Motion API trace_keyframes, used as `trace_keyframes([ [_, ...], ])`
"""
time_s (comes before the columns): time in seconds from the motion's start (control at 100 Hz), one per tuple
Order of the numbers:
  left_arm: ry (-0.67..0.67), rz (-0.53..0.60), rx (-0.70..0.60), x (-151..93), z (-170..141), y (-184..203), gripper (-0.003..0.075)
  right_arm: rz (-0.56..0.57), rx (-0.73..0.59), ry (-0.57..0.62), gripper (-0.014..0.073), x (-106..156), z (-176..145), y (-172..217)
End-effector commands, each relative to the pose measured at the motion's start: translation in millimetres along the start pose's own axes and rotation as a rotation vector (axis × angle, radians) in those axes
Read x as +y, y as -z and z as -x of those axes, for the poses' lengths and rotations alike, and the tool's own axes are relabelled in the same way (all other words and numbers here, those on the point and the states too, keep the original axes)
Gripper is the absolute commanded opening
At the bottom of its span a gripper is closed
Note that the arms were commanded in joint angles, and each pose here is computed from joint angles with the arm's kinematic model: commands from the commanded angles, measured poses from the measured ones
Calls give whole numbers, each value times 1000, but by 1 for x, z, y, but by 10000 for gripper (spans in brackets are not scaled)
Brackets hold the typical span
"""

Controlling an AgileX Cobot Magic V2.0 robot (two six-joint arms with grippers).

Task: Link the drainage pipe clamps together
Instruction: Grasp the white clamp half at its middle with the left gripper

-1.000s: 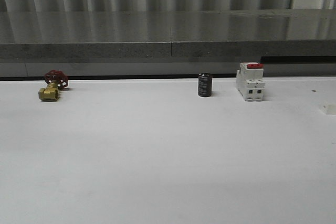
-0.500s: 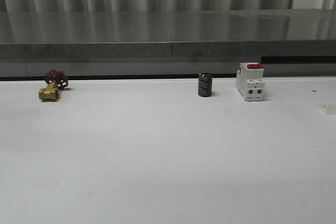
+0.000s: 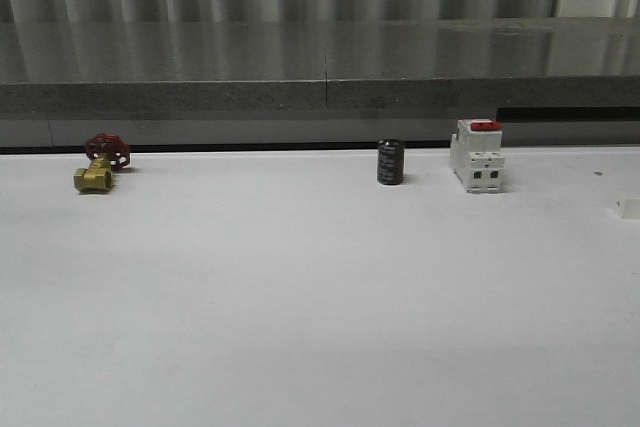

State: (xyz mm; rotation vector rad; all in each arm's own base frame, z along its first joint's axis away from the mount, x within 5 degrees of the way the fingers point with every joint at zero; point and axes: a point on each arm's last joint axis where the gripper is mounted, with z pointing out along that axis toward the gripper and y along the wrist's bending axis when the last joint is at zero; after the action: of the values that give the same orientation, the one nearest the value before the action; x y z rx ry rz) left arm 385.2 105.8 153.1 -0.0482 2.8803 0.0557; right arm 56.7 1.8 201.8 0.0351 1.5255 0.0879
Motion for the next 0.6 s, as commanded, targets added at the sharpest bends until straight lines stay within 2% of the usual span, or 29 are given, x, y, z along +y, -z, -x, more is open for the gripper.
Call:
trace_keyframes([
  [0.0,8,12,-80,2,10,26,115,14,-114,10,-67,2,15,2],
  [0.16,18,-10,-82,-3,9,41,115,14,-114,10,-67,2,15,2],
  [0.31,24,-57,-100,-21,8,68,114,14,-114,10,-67,2,15,2],
  [0.45,60,-88,-99,-48,4,95,114,14,-114,10,-67,2,15,2],
  [0.59,36,-126,-107,-90,0,105,114,14,-114,10,-67,2,15,2],
])
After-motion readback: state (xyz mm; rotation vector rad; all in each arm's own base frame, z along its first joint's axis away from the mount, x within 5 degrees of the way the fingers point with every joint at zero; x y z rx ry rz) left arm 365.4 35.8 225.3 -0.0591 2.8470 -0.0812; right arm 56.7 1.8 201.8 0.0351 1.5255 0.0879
